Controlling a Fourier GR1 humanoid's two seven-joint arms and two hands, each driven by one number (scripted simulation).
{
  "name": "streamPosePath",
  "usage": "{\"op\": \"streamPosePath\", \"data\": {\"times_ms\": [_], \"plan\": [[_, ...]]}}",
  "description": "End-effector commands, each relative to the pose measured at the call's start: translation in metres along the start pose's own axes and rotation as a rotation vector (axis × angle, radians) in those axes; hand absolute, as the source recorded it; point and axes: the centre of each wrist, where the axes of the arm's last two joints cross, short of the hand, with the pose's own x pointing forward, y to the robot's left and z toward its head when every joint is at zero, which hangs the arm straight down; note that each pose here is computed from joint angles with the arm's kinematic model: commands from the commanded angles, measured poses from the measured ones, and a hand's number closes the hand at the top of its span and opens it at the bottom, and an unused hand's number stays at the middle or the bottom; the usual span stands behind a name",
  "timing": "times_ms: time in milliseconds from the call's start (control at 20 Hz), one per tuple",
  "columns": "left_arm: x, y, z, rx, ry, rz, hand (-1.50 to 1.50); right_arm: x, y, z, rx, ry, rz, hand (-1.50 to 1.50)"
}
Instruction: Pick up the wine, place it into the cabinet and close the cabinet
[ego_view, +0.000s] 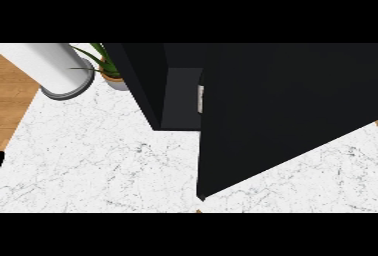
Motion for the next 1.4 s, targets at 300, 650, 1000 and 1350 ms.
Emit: {"op": "streamPosePath", "data": {"times_ms": [300,650,1000,1350], "plan": [[-0.002,-0.012,0.000,-0.028,0.008,0.049,-1.50,0.017,0.023,-0.067,0.090,-0.053,-0.078,1.50],[-0.012,-0.014,-0.017,0.018,0.002,0.042,-1.50,0.044,0.009,-0.140,0.058,-0.092,-0.035,1.50],[-0.009,-0.014,-0.019,0.014,-0.011,0.049,-1.50,0.052,0.008,-0.199,-0.029,-0.126,0.168,1.50],[-0.020,-0.008,-0.008,0.030,-0.001,0.026,-1.50,0.022,-0.048,-0.230,-0.118,-0.077,0.137,1.50]]}}
